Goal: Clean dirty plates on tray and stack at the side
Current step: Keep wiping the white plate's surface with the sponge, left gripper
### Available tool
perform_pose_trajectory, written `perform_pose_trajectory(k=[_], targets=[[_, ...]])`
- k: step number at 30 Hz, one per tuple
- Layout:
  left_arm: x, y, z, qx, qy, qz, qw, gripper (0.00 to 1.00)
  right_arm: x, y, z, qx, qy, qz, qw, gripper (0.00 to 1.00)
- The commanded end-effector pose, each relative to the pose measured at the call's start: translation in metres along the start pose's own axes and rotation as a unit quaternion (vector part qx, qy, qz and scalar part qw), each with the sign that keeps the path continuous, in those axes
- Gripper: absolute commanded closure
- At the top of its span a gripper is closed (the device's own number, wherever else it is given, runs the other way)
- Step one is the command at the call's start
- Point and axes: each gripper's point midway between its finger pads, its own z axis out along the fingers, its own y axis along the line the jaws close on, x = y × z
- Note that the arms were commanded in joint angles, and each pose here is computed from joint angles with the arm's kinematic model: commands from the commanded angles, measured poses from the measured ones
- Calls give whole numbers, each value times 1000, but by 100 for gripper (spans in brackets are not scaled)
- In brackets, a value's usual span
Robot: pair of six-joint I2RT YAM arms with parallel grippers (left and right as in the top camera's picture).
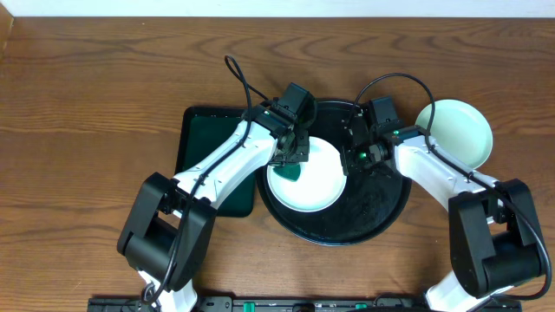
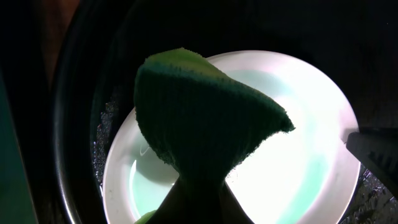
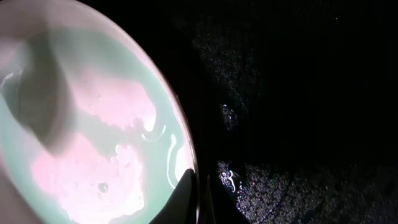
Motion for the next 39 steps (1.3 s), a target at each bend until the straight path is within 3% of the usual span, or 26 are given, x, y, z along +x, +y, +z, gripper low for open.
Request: perform_pose_trajectory(k=[1,16,23,31,39], targets=[[2,4,1,-7,0,8,1000,93,8,4,5,1,10,-11,1000,94],[2,4,1,-8,0,8,1000,93,8,3,9,0,3,-7,1000,99],[-2,18,4,-47,-17,-27,998,93,8,3,9,0,3,-8,1000,99],[11,26,31,-61,10,-46,997,93,8,3,9,0,3,-8,1000,99],[30,6,41,-47,35,-34,998,93,8,3,9,0,3,-8,1000,99]])
